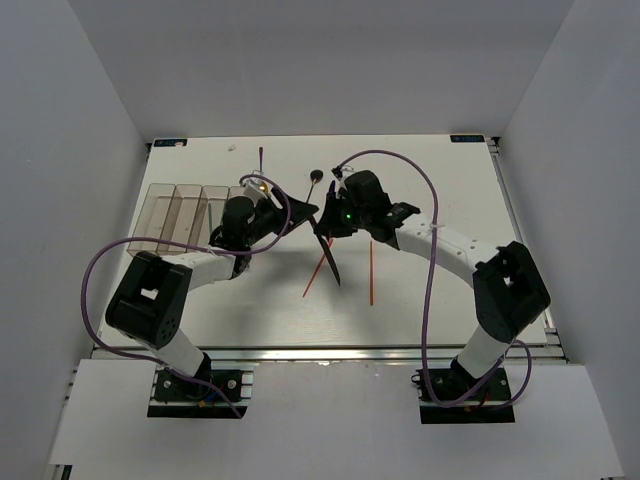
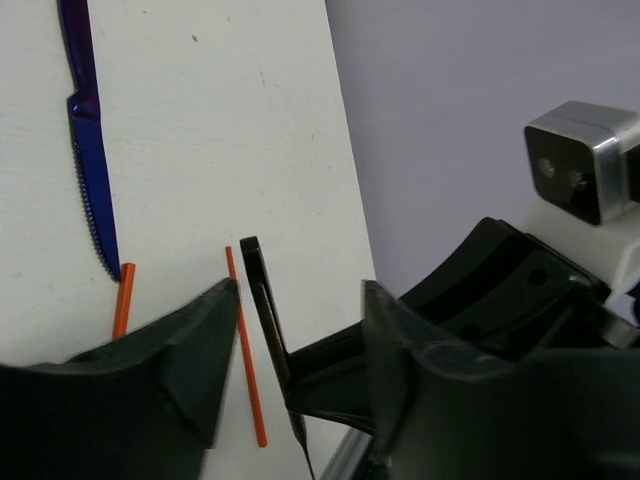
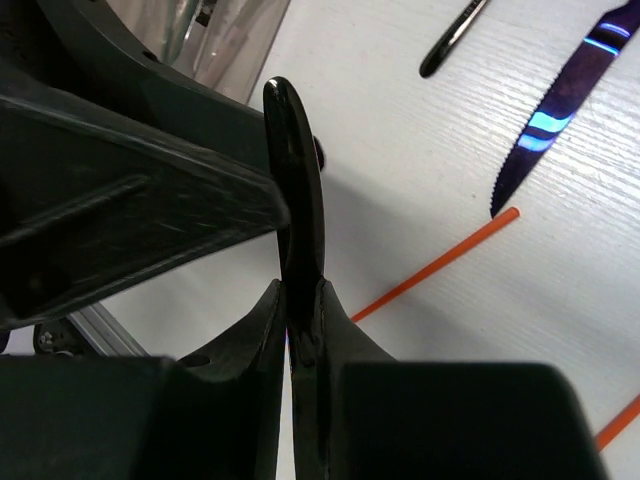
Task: Sort the eating utensils into containers
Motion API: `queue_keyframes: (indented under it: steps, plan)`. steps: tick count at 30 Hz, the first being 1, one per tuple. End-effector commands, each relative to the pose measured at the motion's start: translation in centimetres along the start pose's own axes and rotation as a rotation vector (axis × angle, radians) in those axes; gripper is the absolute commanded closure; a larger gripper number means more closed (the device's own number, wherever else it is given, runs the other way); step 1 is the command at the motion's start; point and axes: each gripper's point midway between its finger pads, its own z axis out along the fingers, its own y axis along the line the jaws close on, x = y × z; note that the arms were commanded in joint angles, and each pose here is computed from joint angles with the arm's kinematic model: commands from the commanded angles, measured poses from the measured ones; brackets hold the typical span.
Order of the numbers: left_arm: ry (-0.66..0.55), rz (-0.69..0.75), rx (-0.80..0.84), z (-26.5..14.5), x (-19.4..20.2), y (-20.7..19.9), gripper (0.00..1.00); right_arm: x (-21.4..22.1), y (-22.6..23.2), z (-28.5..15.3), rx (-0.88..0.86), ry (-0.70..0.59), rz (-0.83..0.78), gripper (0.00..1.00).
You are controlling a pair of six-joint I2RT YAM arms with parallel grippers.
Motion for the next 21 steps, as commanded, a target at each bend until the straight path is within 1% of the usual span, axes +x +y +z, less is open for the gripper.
queue_keyframes:
  steps: [1, 4, 5, 6, 7, 8, 9, 10, 11, 12, 13, 14, 15, 16, 17, 18, 19, 20, 21]
  plan:
    - [0.017, 0.016, 0.039, 0.3, 0.2, -0.9, 0.43, -3.9, 3.7, -1.7, -0.076, -0.115, -0.034, 1.0]
    - [0.034, 0.031, 0.029, 0.6, 0.3, -0.8, 0.61, -3.7, 4.5, -1.5, -0.088, -0.108, -0.049, 1.0]
    - [0.033, 0.042, 0.033, 0.9, -0.1, -1.1, 0.75, -3.7, 5.0, -1.6, -0.095, -0.108, -0.057, 1.0]
    - [0.052, 0.058, 0.022, 1.0, 0.2, -0.9, 0.85, -3.6, 5.1, -1.5, -0.096, -0.108, -0.058, 1.0]
    - [0.058, 0.071, 0.02, 1.1, 0.1, -0.9, 0.94, -3.4, 5.3, -1.6, -0.101, -0.104, -0.061, 1.0]
    - [0.061, 0.09, 0.029, 1.3, -0.3, -1.6, 1.0, -3.3, 5.5, -1.6, -0.112, -0.104, -0.06, 1.0]
    - [0.085, 0.125, 0.002, 1.3, 0.0, -1.0, 1.0, -3.4, 5.6, -1.8, -0.116, -0.112, -0.059, 0.87]
    - [0.097, 0.157, 0.002, 1.2, -0.1, -1.3, 1.0, -4.0, 5.7, -2.5, -0.114, -0.14, -0.06, 0.67]
    - [0.085, 0.211, 0.013, 1.5, -1.3, -2.3, 1.0, -3.9, 5.1, -2.8, -0.094, -0.15, -0.052, 0.29]
    - [0.129, 0.286, -0.058, 1.2, -1.2, -0.7, 1.0, -4.1, 4.8, -3.4, -0.077, -0.165, -0.049, 0.11]
    - [0.122, 0.331, -0.104, 1.0, -2.2, -0.2, 1.0, -5.4, 4.3, -5.2, -0.044, -0.224, -0.045, 0.11]
    - [0.113, 0.378, -0.14, 0.7, -3.7, 0.3, 1.0, -5.7, 3.6, -6.1, -0.017, -0.246, -0.044, 0.11]
    - [0.136, 0.469, -0.192, 0.4, -5.3, 0.5, 1.0, -4.8, 2.4, -6.9, 0.023, -0.237, -0.037, 0.11]
    - [0.126, 0.503, -0.245, 0.1, -6.7, 1.0, 1.0, -6.1, 1.6, -9.3, 0.068, -0.309, -0.03, 0.11]
    - [0.127, 0.529, -0.29, -0.2, -8.5, 2.1, 1.0, -6.1, 1.0, -10.2, 0.084, -0.325, -0.033, 0.11]
    - [0.138, 0.601, -0.317, -0.5, -10.6, 1.2, 1.0, -5.1, -0.1, -10.9, 0.117, -0.308, -0.049, 0.11]
    - [0.107, 0.623, -0.391, -1.4, -13.4, 2.2, 1.0, -5.8, -0.5, -12.9, 0.141, -0.353, -0.051, 0.11]
    - [0.175, 0.652, -0.487, -2.3, -13.8, 4.4, 1.0, -5.6, -1.1, -13.6, 0.162, -0.356, -0.056, 0.11]
    - [0.109, 0.711, -0.512, -2.3, -17.5, 2.3, 1.0, -4.6, -1.9, -14.0, 0.189, -0.334, -0.072, 0.11]
